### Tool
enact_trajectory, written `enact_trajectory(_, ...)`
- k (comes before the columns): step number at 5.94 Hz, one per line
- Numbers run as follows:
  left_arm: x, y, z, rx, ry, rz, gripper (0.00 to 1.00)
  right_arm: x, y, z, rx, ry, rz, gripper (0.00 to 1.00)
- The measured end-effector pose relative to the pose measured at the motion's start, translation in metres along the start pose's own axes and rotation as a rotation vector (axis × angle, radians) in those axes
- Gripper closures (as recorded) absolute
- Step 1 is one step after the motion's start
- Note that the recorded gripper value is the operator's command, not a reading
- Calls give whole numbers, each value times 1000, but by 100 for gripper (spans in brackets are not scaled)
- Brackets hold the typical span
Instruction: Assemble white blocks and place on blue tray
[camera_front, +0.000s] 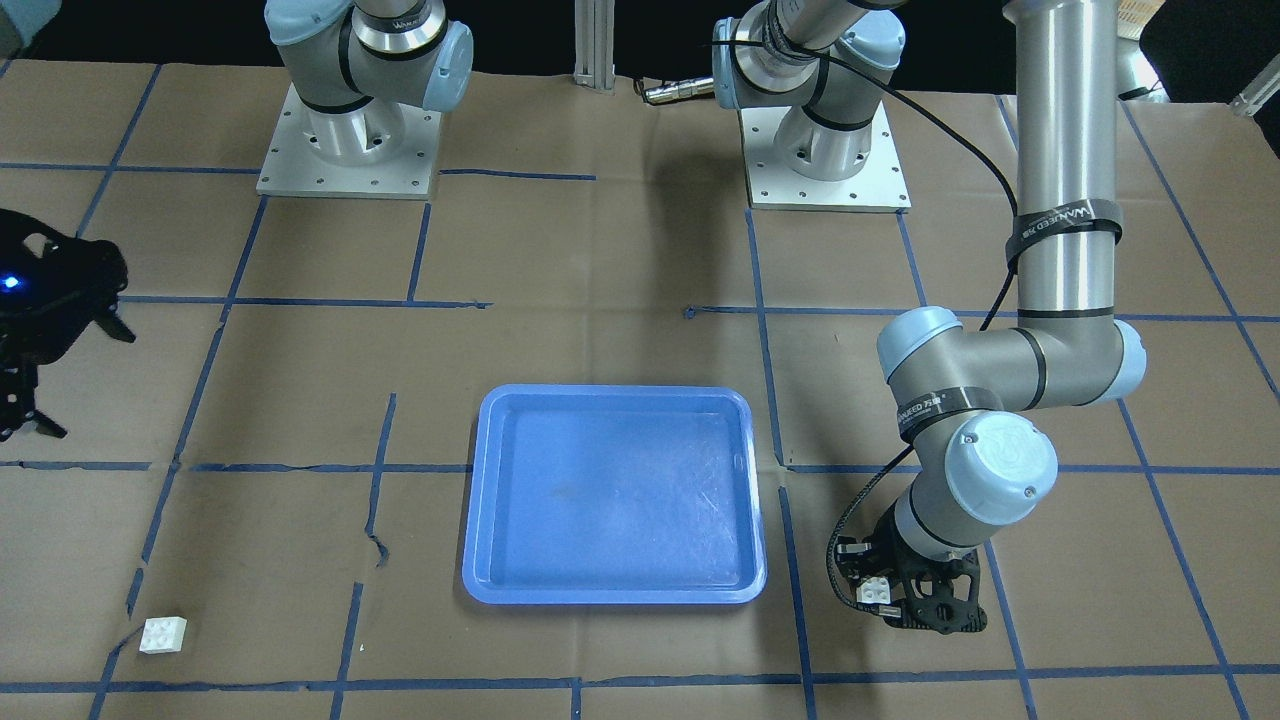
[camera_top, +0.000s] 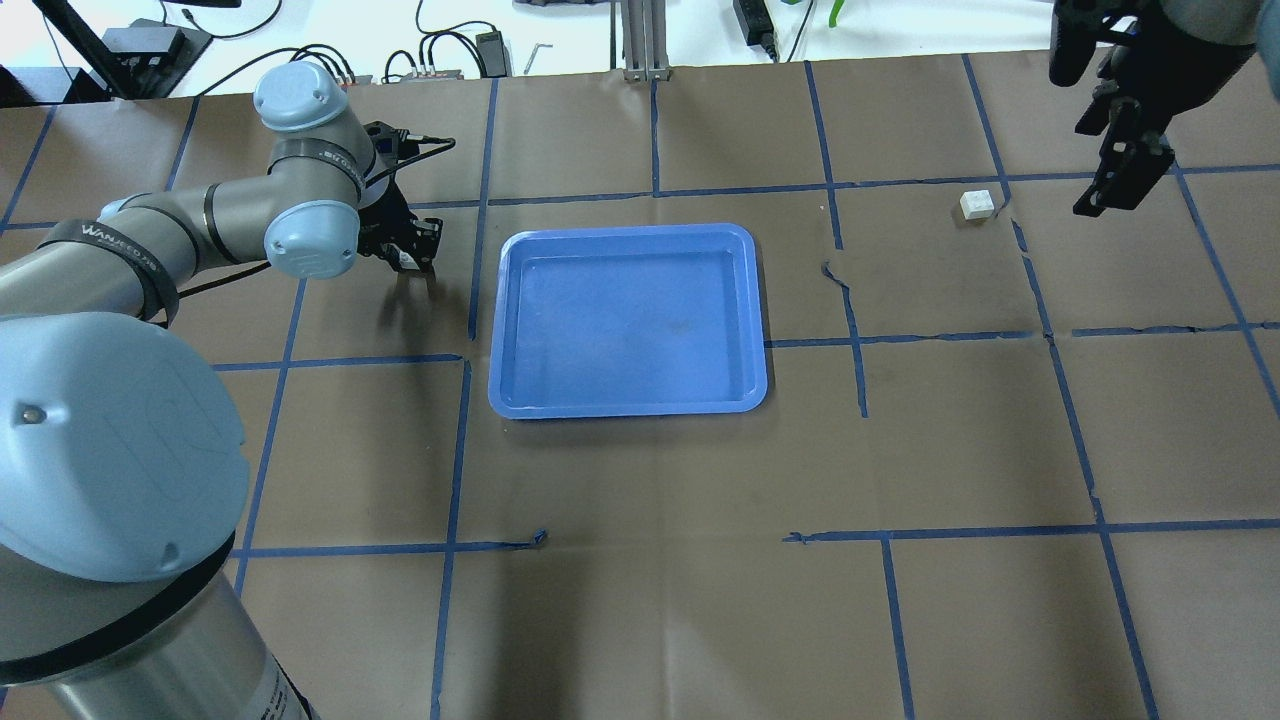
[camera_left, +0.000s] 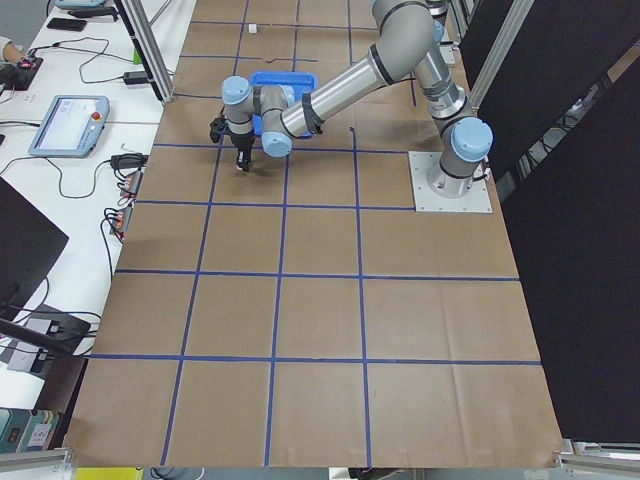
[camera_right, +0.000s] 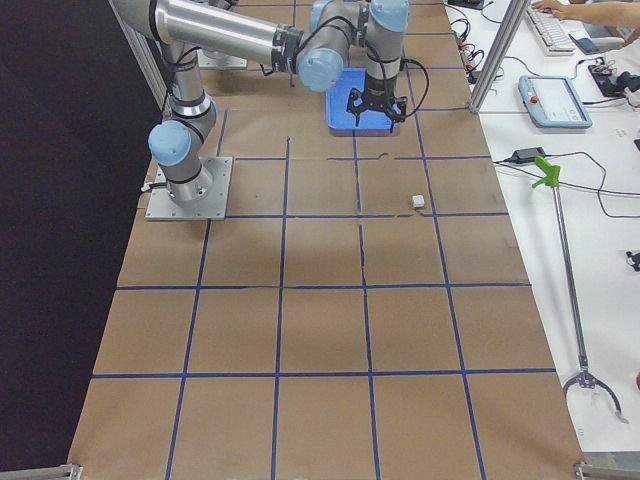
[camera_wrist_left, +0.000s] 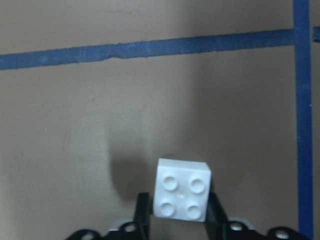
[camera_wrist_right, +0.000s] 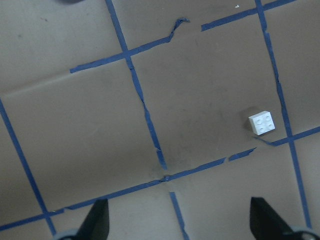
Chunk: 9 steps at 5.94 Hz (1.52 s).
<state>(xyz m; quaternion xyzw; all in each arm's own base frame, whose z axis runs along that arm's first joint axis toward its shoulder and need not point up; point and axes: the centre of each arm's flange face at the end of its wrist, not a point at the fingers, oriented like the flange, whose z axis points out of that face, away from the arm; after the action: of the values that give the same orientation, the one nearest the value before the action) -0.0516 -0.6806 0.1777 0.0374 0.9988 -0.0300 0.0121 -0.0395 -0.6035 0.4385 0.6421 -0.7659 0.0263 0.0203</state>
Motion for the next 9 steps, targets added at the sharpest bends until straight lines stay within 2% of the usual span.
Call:
enact_trajectory(1, 0, 0, -4, 6, -1, 13, 96, 48, 14, 17, 46, 12, -121, 0)
enact_trajectory(2, 4, 2, -17, 18, -5, 42, 96, 88, 26, 47, 109, 10, -214, 0)
enact_trajectory(4, 65, 28, -69, 15, -2, 224, 96, 126, 59, 130, 344, -5, -237, 0)
enact_trajectory(5, 124, 50, -88, -5, 6, 359, 95, 135, 72, 181, 450, -24, -238, 0)
enact_trajectory(6, 180, 69, -92, -18, 11, 554, 95, 140, 78, 228, 512, -49, -245, 0)
enact_trajectory(7, 213, 81, -87, -29, 18, 784, 95, 141, 80, 261, 541, -76, -247, 0)
enact_trajectory(8, 228, 85, -80, -38, 25, 1004, 95, 139, 80, 281, 552, -97, -245, 0)
enact_trajectory(9, 236, 87, -74, -40, 30, 1173, 94, 138, 81, 290, 557, -108, -242, 12)
